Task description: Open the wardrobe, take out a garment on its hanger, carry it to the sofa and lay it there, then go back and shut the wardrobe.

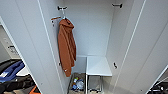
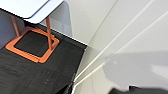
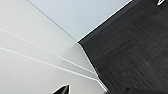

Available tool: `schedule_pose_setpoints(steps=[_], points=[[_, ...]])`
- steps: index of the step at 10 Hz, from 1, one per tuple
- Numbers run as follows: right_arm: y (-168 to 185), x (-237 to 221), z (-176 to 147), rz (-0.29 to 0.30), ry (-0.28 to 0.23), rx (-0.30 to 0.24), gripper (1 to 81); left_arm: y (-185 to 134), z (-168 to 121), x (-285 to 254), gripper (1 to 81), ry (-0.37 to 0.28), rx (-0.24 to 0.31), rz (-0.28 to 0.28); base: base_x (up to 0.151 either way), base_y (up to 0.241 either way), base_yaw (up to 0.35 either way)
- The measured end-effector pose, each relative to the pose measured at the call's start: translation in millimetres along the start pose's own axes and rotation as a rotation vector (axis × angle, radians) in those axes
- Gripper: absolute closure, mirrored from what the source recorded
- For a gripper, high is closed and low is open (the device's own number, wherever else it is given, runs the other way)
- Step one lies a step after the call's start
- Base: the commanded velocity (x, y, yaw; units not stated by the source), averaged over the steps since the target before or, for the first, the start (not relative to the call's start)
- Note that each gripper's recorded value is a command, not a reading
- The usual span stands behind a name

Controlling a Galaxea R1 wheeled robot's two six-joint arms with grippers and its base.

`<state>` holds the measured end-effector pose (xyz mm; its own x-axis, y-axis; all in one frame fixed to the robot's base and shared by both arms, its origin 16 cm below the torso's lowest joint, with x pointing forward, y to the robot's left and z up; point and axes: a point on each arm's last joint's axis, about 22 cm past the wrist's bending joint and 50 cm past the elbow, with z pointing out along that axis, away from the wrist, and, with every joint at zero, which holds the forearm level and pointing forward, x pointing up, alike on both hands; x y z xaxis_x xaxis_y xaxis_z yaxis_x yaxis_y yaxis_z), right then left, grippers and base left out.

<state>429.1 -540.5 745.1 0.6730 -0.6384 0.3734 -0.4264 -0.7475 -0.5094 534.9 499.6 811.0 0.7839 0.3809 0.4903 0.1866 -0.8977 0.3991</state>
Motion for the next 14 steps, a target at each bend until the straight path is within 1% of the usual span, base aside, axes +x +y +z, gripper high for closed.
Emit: schedule_pose_setpoints(steps=[1, 2, 3, 4, 5, 6, 7, 8, 9, 10, 11, 12, 13, 14], points=[[-19, -19, 5, 0.003, -0.037, 0.037, 1.0, 26, 18, -9, 1.0, -0.033, -0.032, 0.006, 0.0, 0.0, 0.0], [-42, -42, 11, 0.004, -0.08, 0.083, 1.0, 63, 42, -27, 1.0, -0.082, -0.077, 0.014, 0.0, 0.0, 0.0], [-55, -60, 13, 0.019, -0.105, 0.114, 1.0, 88, 59, -40, 1.0, -0.112, -0.105, 0.021, 0.0, 0.0, 0.0], [-68, -75, 16, 0.022, -0.126, 0.142, 1.0, 120, 76, -58, 1.0, -0.153, -0.144, 0.035, 0.0, 0.0, 0.0], [-94, -101, 22, 0.025, -0.167, 0.193, 1.0, 160, 95, -78, 1.0, -0.176, -0.202, 0.037, 0.0, 0.0, 0.0], [-131, -134, 33, 0.034, -0.208, 0.263, 1.0, 199, 109, -108, 1.0, -0.23, -0.251, 0.056, 0.0, 0.0, 0.0], [-175, -168, 45, 0.044, -0.248, 0.341, 1.0, 237, 127, -142, 1.0, -0.268, -0.303, 0.054, 0.0, 0.0, 0.0], [-198, -198, 49, 0.013, -0.295, 0.385, 1.0, 244, 135, -178, 1.0, -0.332, -0.303, 0.052, 0.0, 0.0, 0.0], [-215, -252, 46, -0.02, -0.401, 0.419, 1.0, 230, 145, -209, 1.0, -0.375, -0.272, 0.037, 0.0, 0.0, 0.0], [-233, -296, 46, -0.035, -0.474, 0.457, 1.0, 214, 151, -234, 1.0, -0.402, -0.243, 0.021, 0.0, 0.0, 0.0], [-258, -312, 47, -0.054, -0.493, 0.501, 1.0, 205, 153, -258, 1.0, -0.431, -0.231, 0.012, 0.0, 0.0, 0.0], [-276, -320, 52, -0.072, -0.49, 0.53, 1.0, 201, 153, -282, 1.0, -0.458, -0.23, 0.013, 0.0, 0.0, 0.0], [-272, -328, 61, -0.083, -0.49, 0.52, 1.0, 192, 152, -309, 1.0, -0.48, -0.225, 0.023, 0.0, 0.0, 0.0], [-245, -335, 75, -0.088, -0.483, 0.467, 1.0, 172, 150, -339, 1.0, -0.501, -0.205, 0.025, 0.0, 0.0, 0.0]])
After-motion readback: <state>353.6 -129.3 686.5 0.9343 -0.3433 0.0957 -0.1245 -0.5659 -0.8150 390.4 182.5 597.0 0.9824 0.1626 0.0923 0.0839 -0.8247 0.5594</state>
